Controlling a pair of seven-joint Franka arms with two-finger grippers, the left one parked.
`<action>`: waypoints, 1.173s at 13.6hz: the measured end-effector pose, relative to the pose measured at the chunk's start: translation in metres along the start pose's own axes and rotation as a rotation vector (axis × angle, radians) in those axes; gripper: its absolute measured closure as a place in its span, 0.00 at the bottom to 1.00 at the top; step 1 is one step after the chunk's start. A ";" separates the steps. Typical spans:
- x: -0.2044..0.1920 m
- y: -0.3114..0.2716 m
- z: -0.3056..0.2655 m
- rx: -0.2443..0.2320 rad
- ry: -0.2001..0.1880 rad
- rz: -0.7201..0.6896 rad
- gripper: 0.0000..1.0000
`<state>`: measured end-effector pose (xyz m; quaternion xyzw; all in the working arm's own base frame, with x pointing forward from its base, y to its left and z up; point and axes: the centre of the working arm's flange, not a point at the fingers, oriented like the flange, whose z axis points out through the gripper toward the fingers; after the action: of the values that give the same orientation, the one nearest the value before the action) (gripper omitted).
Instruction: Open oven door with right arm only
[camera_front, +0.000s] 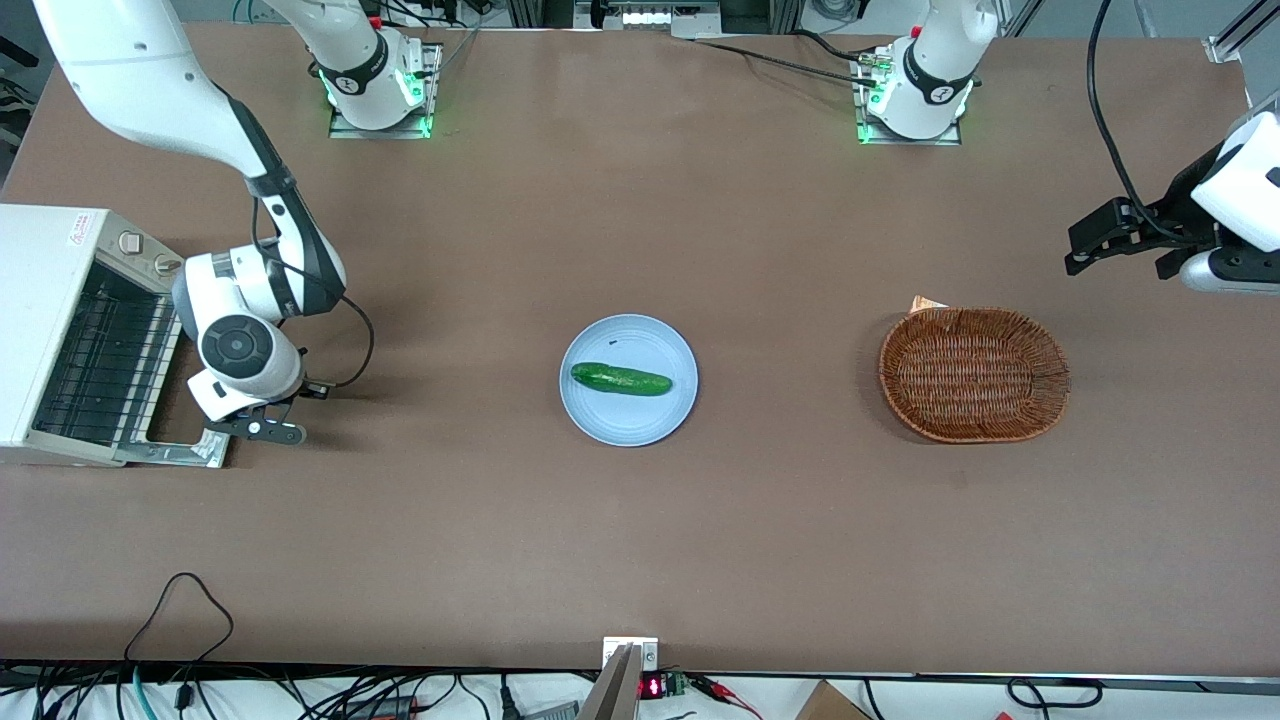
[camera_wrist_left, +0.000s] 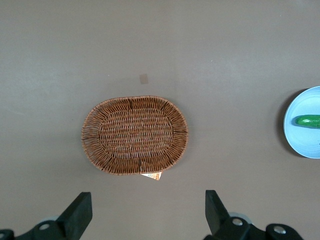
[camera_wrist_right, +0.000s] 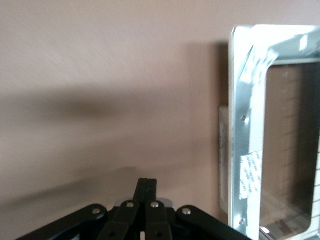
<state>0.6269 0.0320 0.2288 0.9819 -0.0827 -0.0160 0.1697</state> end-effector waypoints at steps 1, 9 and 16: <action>0.002 0.003 -0.021 0.027 0.020 0.009 0.99; -0.030 0.042 -0.196 0.273 0.040 -0.026 0.99; -0.081 0.074 -0.290 0.328 0.019 -0.165 0.99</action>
<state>0.5527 0.0725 0.5269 1.0000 -0.0016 -0.0069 0.0060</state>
